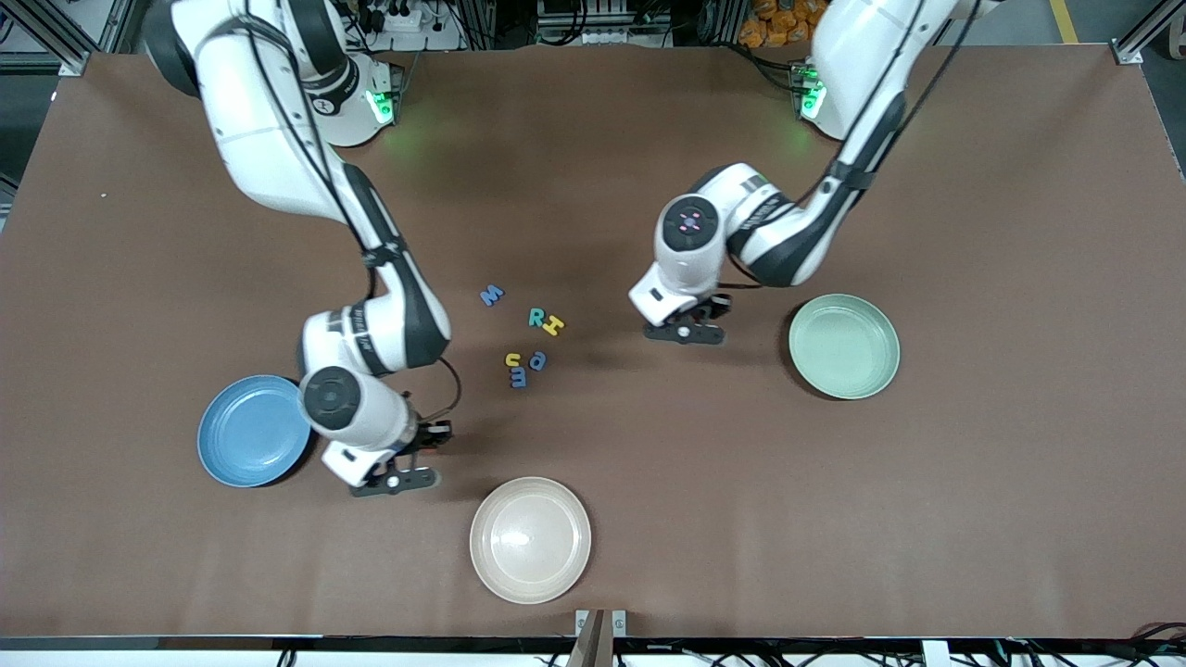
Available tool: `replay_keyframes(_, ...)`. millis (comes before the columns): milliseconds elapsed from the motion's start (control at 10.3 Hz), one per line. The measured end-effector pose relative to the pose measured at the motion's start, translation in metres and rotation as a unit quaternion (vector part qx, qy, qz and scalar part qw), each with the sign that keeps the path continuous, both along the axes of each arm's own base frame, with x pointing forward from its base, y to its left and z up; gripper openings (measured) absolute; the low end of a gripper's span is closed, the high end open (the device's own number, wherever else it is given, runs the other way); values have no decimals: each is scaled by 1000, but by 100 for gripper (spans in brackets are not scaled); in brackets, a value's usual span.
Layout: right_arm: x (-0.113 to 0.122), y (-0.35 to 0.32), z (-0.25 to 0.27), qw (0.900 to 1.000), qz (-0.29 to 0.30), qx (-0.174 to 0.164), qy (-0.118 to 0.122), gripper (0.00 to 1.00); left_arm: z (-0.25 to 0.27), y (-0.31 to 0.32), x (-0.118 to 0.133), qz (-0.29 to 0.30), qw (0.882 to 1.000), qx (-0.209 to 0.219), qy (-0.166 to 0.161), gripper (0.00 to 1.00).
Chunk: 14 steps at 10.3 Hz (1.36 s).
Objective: Sort upper and lower case letters into plates
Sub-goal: 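Drop the Q on the green plate while the right gripper places the m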
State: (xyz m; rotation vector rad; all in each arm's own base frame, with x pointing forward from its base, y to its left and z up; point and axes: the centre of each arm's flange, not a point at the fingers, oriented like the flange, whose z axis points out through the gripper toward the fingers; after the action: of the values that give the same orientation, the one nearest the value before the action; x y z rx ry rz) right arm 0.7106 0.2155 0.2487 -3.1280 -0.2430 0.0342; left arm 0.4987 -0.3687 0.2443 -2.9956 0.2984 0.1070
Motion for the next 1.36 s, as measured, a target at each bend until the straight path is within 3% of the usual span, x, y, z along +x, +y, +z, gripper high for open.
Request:
replay_keyframes(194, 5, -54, 36, 999, 32, 2, 28, 27, 9, 61, 23, -47, 998, 14, 27, 37)
replay_keyframes(388, 11, -133, 41, 997, 64, 8, 52, 27, 5, 136, 37, -77, 995, 16, 55, 37)
replay_keyframes(582, 11, -218, 30, 992, 108, 20, 62, 27, -4, 189, 37, -84, 994, 6, 72, 37)
replay_keyframes(776, 8, -268, 28, 989, 129, 27, 62, 28, -20, 216, 29, -88, 994, -27, 62, 39)
replay_keyframes(873, 7, -270, 28, 989, 130, 28, 62, 38, -24, 230, 28, -94, 993, -38, 60, 41)
replay_keyframes(970, 7, -268, 27, 989, 131, 29, 63, 52, -25, 236, 29, -93, 993, -41, 58, 50)
replay_keyframes(1164, 8, -257, 26, 991, 114, 33, 64, 78, -19, 220, 29, -93, 993, -51, 49, 82)
replay_keyframes(1261, 9, -228, 25, 994, 76, 31, 66, 93, -12, 204, 28, -81, 994, -58, 43, 95)
replay_keyframes(1358, 8, -180, 25, 996, 42, 24, 69, 100, -4, 181, 27, -54, 996, -68, 35, 100)
